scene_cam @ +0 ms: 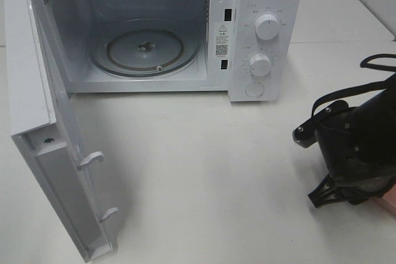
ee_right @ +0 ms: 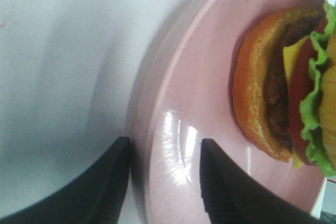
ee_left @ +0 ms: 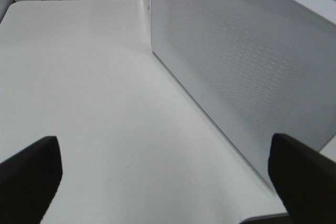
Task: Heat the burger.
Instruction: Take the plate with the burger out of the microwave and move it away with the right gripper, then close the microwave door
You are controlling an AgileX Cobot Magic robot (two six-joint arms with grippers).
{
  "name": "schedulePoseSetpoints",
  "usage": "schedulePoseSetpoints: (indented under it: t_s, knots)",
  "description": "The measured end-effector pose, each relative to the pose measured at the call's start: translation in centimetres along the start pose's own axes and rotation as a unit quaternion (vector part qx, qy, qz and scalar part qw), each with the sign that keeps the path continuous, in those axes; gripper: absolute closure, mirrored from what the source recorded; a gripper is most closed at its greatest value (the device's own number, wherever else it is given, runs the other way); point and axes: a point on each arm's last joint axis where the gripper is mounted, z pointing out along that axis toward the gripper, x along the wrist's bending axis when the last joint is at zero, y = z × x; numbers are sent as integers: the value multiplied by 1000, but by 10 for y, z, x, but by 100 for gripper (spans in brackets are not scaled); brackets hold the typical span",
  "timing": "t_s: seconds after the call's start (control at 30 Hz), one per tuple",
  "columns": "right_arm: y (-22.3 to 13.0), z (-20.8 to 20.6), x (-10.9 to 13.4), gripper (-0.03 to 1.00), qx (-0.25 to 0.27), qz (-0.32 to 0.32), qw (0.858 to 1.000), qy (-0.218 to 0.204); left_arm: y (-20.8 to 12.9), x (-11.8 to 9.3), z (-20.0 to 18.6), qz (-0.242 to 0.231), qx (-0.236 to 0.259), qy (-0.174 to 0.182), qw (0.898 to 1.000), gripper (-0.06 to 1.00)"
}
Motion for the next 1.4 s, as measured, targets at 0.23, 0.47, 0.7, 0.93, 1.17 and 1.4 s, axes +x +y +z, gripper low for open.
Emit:
schedulePoseSetpoints:
  t_s: [0.23, 0.47, 0.7, 0.93, 1.17, 1.4]
  knots:
    - [-1, -32, -24, 48, -13, 40, 998, 44, 0, 0, 0, 0, 0, 0, 1000, -5]
    - [-8, -66, -41, 41, -37, 43, 988, 144, 0, 0, 0, 0, 0, 0, 1000, -5]
    - [-22, -99, -53, 21, -72, 15, 965, 252, 0, 0, 0, 0, 0, 0, 1000, -5]
    - [-39, -125, -67, 17, -109, -15, 941, 321, 0, 0, 0, 0, 0, 0, 1000, -5]
    - [-75, -148, -99, 18, -144, -18, 928, 343, 0, 0, 0, 0, 0, 0, 1000, -5]
    - [-103, -157, -120, 20, -168, -2, 922, 348, 0, 0, 0, 0, 0, 0, 1000, -5]
